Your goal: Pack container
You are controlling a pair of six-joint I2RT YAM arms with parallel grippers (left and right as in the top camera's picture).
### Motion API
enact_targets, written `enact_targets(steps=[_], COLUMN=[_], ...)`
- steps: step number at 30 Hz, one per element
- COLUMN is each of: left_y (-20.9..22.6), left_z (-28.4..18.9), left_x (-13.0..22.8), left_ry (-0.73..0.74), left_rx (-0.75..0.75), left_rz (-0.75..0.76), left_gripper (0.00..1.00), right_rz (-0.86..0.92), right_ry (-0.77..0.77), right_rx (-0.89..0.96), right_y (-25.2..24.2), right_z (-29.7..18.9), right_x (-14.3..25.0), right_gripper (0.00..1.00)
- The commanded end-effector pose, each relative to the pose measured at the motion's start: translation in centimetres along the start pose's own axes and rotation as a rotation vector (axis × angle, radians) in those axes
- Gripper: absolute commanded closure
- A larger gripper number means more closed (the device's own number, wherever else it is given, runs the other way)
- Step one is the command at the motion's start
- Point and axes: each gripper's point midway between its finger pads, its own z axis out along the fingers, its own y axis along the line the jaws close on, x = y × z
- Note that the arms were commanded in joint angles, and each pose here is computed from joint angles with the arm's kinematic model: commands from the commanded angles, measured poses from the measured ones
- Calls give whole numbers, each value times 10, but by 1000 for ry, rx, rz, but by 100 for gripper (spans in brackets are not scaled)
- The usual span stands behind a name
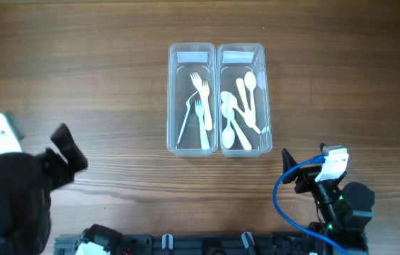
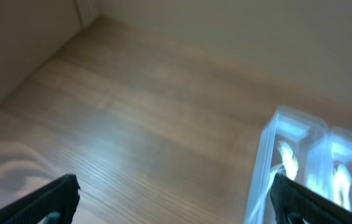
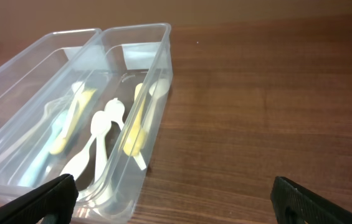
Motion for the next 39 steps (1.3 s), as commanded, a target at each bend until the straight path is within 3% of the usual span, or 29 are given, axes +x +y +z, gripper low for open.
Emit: enact_targets(steps=[1,8,18,39], left_y=[0,-7,7,20], left_z=[34,112,145,170], left_x=[20,77,159,213], left_ry=[13,-9,-100,-117], left_rx=[8,86,157,156], left_rz=[-131,-225,-252,-259], left_gripper=[0,0,0,0], right_rz=[7,8,8,8], right_ry=[-14,-13,-13,-13], right_rx=[-12,-12,-12,-12], right_y=[2,2,2,2], right_z=[-1,0,0,0], right_x=[-2,-1,-1,-1], right_gripper=[0,0,0,0])
